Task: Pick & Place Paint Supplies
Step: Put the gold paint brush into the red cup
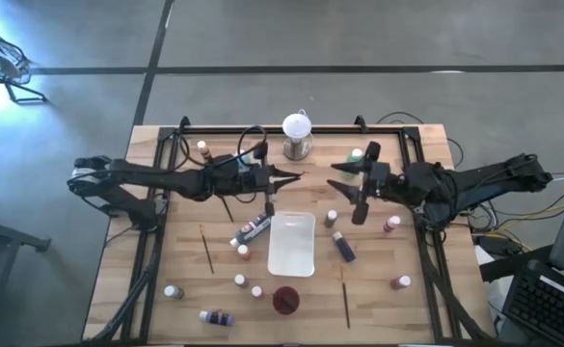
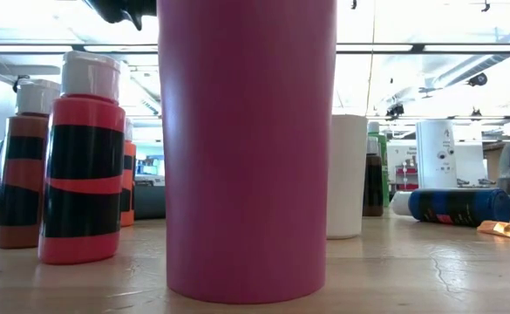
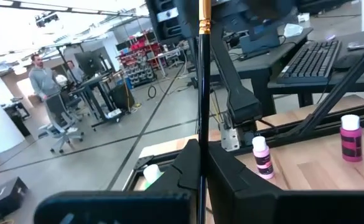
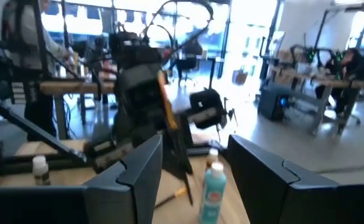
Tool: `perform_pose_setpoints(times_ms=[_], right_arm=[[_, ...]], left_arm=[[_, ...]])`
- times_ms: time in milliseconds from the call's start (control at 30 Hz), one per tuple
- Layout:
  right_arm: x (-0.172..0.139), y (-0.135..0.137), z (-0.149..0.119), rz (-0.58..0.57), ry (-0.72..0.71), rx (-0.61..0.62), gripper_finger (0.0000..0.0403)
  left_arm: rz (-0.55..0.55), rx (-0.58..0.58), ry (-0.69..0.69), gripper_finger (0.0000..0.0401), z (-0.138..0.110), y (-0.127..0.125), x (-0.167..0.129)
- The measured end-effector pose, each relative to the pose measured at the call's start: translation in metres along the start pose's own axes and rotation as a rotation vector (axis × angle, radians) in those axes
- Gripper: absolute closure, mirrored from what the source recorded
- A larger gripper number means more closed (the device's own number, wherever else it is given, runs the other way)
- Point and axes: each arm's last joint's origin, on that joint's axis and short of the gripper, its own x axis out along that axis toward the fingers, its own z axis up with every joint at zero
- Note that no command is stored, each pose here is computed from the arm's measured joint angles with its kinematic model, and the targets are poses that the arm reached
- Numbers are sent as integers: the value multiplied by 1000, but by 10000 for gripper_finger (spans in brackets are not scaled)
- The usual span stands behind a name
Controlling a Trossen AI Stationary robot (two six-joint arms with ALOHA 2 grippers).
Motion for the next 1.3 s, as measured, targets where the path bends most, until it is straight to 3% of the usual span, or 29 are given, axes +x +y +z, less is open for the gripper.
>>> perform_pose_setpoints(times_ms=[700, 967, 1133, 1300], right_arm=[[53, 12, 9, -4, -16, -95, 268], [63, 16, 6, -10, 1, -136, 320], [62, 15, 7, -13, 2, -165, 384], [53, 11, 11, -9, 20, -170, 394]], left_arm=[[-18, -39, 12, 390, -1, -1, 0], [-23, -39, 16, 390, -2, -1, 0], [-29, -38, 33, 390, -3, -2, 0], [-30, -63, 41, 382, -4, -2, 0]])
